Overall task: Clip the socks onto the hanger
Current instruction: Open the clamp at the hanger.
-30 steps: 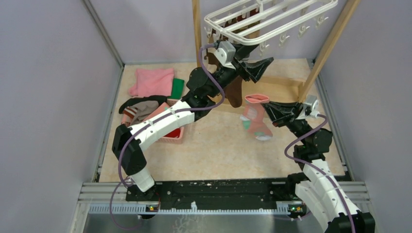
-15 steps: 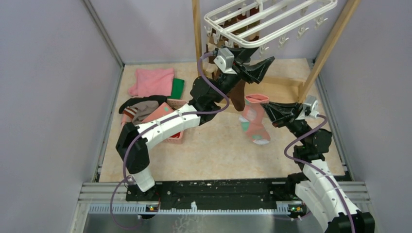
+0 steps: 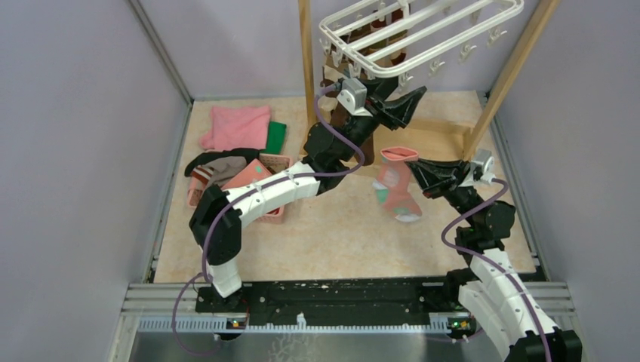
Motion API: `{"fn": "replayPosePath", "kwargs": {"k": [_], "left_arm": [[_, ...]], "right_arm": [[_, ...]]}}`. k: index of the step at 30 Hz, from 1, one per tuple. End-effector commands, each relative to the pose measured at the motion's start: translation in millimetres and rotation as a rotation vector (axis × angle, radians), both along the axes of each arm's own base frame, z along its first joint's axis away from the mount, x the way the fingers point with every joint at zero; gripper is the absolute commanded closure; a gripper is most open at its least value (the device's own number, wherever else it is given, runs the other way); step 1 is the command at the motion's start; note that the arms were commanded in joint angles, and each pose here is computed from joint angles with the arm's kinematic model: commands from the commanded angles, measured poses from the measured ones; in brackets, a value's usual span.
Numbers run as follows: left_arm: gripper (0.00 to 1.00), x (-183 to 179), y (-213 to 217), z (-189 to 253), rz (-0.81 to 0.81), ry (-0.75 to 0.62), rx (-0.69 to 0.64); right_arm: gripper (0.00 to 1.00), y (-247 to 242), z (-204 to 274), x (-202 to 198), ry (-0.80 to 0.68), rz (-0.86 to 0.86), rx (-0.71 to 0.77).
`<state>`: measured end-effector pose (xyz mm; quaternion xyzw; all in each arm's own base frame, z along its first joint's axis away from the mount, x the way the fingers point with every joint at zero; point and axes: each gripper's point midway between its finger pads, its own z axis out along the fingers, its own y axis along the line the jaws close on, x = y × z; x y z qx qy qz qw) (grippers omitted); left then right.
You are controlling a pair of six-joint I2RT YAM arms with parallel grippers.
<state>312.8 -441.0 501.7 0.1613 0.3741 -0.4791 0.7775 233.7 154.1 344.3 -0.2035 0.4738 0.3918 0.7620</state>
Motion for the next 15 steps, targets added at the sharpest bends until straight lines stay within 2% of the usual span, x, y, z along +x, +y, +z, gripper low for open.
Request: {"fn": "replayPosePath", "kwargs": {"k": [1,8,15], "left_arm": [[0.36,-8,16,32,0.003,-0.031,-0.122],[0.34,-15,26,38,-0.013,-0.033,-0.176],[0.37,-14,26,41,-0.024,-0.02,-0.187]], "right_arm": [[1.0,-6,13,-4,-0.054,-0.024,0.019],[1.0,-6,11,-4,-0.05,-0.026,0.019],[1.0,-6,12,-5,-0.053,-0.024,0.019]]}}
